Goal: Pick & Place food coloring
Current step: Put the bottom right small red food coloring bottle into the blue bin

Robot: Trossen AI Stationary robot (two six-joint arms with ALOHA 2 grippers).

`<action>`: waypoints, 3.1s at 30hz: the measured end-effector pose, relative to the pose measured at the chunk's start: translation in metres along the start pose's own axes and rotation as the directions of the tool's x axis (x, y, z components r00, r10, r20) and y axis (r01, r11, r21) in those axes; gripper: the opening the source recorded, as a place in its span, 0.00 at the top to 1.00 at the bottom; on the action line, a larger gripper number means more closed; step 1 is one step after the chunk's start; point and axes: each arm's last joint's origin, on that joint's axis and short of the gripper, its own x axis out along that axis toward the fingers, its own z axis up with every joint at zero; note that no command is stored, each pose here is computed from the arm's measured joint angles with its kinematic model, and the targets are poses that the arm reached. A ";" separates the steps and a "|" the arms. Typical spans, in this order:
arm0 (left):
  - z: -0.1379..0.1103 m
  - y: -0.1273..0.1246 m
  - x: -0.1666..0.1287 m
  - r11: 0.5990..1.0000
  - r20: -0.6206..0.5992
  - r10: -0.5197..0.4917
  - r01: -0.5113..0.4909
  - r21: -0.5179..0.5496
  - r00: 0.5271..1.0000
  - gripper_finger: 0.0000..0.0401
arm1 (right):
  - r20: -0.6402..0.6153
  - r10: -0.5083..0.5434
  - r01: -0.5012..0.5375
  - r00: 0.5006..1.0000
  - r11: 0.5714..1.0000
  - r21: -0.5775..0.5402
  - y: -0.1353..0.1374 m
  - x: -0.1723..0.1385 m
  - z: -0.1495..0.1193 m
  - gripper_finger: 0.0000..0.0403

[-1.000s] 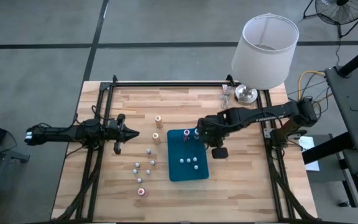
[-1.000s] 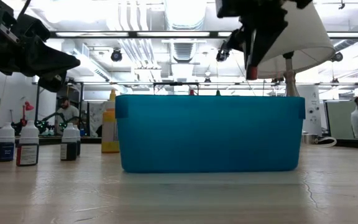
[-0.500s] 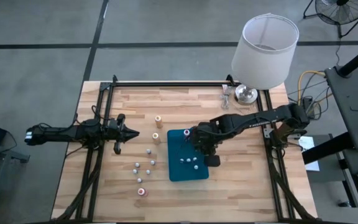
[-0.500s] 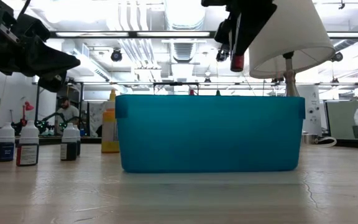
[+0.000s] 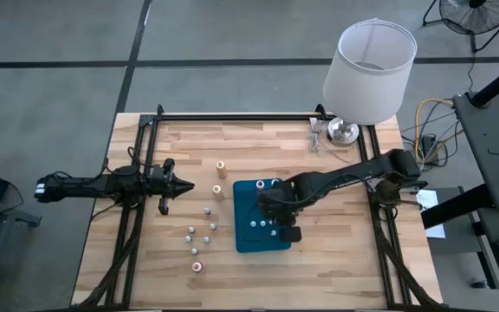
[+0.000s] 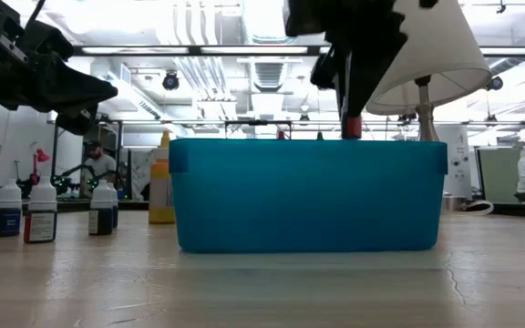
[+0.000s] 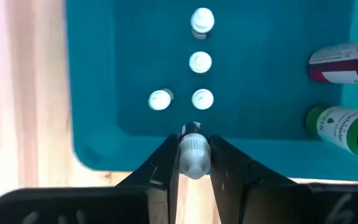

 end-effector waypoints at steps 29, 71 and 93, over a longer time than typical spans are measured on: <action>0.000 0.000 0.000 1.000 0.000 0.001 -0.001 0.000 1.000 1.00 | 0.000 -0.006 0.006 1.000 0.998 0.066 -0.007 0.052 -0.021 0.85; 0.000 0.000 0.000 1.000 0.000 0.000 0.000 0.000 1.000 1.00 | -0.004 -0.030 0.030 1.000 0.999 -0.027 -0.012 0.068 -0.031 0.85; 0.000 0.000 0.000 1.000 0.000 0.000 0.000 0.000 1.000 1.00 | -0.017 -0.030 0.028 0.999 0.991 -0.134 -0.010 0.051 -0.027 0.85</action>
